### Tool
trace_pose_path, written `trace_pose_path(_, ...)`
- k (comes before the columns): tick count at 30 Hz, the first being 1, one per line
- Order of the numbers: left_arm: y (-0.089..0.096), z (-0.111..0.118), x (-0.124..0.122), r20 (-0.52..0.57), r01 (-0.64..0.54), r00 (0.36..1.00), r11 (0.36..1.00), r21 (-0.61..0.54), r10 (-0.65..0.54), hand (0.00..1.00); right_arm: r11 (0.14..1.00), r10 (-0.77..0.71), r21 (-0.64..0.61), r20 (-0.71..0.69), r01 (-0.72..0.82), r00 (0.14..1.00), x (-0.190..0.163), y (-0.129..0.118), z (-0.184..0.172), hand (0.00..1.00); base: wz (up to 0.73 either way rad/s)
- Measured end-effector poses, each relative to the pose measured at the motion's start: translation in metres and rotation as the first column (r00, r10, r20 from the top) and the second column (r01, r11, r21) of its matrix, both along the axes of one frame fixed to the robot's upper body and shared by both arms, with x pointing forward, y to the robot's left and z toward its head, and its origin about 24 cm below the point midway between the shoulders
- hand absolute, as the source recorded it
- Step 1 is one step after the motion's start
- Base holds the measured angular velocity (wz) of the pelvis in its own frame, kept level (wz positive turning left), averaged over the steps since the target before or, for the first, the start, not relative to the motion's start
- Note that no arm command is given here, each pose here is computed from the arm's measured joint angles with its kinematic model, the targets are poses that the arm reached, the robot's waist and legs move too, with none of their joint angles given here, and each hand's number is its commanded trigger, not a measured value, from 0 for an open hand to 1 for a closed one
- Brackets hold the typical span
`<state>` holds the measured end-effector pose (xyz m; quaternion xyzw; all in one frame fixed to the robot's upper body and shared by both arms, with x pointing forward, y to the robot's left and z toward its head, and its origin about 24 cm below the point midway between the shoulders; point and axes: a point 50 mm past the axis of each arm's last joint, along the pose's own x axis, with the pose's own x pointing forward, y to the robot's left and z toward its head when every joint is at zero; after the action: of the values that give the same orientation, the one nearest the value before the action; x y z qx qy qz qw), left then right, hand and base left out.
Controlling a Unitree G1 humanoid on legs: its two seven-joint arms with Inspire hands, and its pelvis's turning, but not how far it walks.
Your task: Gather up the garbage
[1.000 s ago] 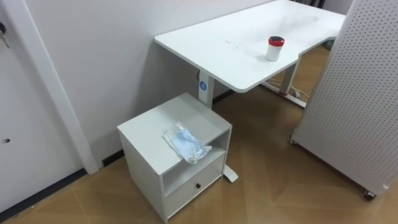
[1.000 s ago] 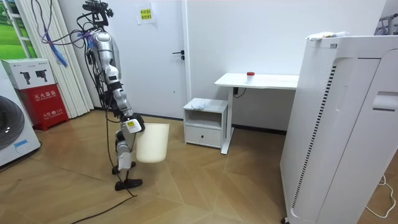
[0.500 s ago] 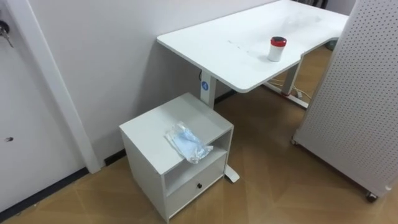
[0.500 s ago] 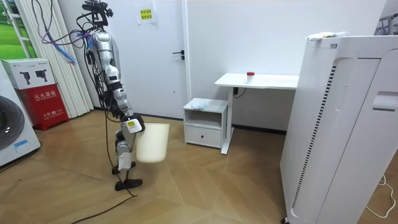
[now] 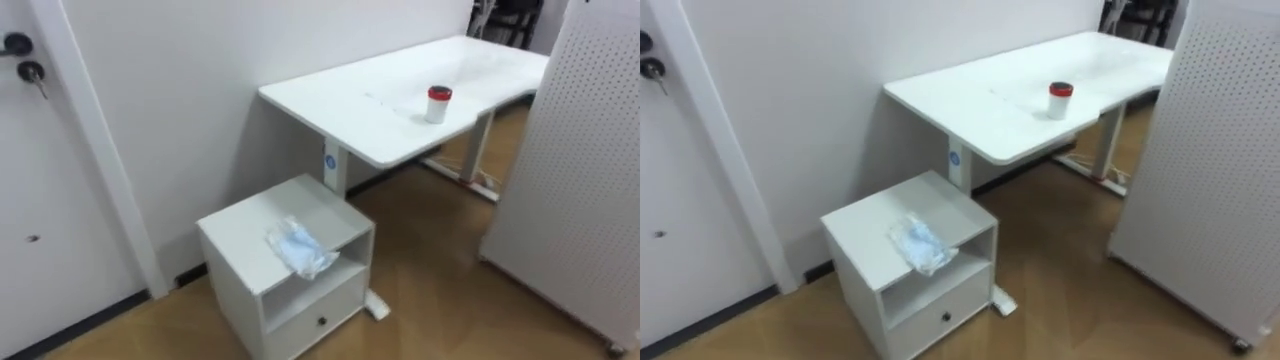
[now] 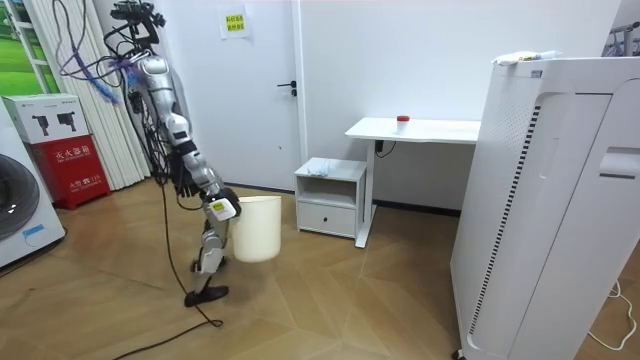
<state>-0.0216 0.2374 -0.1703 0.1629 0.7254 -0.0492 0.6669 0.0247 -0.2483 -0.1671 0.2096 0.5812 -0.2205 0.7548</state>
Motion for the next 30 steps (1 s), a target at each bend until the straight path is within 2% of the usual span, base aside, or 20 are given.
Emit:
trace_pose_path(5,0.002,0.002,-0.013,-0.022,-0.029,0.999,1.0,0.008,0.029,0.0,0.996,0.083,-0.017,-0.036,-0.084,0.996,-0.003,-0.001,0.0,1.0,-0.58)
trace_pose_path(8,0.0,0.001,-0.006,0.03,-0.028,0.999,1.0,-0.006,0.028,0.0,0.995,0.092,-0.04,-0.055,-0.094,0.994,-0.004,-0.002,0.0,1.0,-0.57)
trace_pose_path(10,-0.001,0.0,0.007,0.078,-0.021,0.997,1.0,-0.01,0.022,0.0,0.993,0.103,-0.047,-0.039,-0.104,0.994,-0.002,-0.002,0.001,1.0,-0.27)
trace_pose_path(13,0.001,0.001,0.045,0.193,-0.024,0.981,1.0,-0.01,0.026,0.0,0.989,0.128,-0.062,-0.039,-0.131,0.991,0.001,-0.003,0.001,1.0,0.0)
trace_pose_path(16,0.004,0.002,0.061,0.244,-0.034,0.969,0.999,0.006,0.031,0.0,0.988,0.137,-0.073,-0.016,-0.137,0.99,0.009,-0.004,0.002,1.0,0.02)
trace_pose_path(22,0.01,0.011,0.1,0.386,-0.036,0.922,0.993,0.113,-0.01,0.0,0.98,0.185,-0.085,0.055,-0.18,0.981,0.03,-0.002,0.004,1.0,0.07)
trace_pose_path(25,0.01,0.019,0.13,0.498,-0.028,0.865,0.988,0.154,-0.054,0.0,0.967,0.245,-0.105,0.128,-0.232,0.961,0.055,0.002,0.008,1.0,0.0)
trace_pose_path(28,0.002,0.034,0.17,0.632,0.0,0.768,0.987,0.16,-0.103,0.0,0.957,0.281,-0.129,0.18,-0.261,0.943,0.072,0.004,0.012,1.0,0.04)
trace_pose_path(30,-0.009,0.041,0.188,0.692,0.027,0.708,0.984,0.173,-0.141,0.0,0.95,0.303,-0.136,0.18,-0.281,0.936,0.076,0.005,0.012,1.0,0.11)
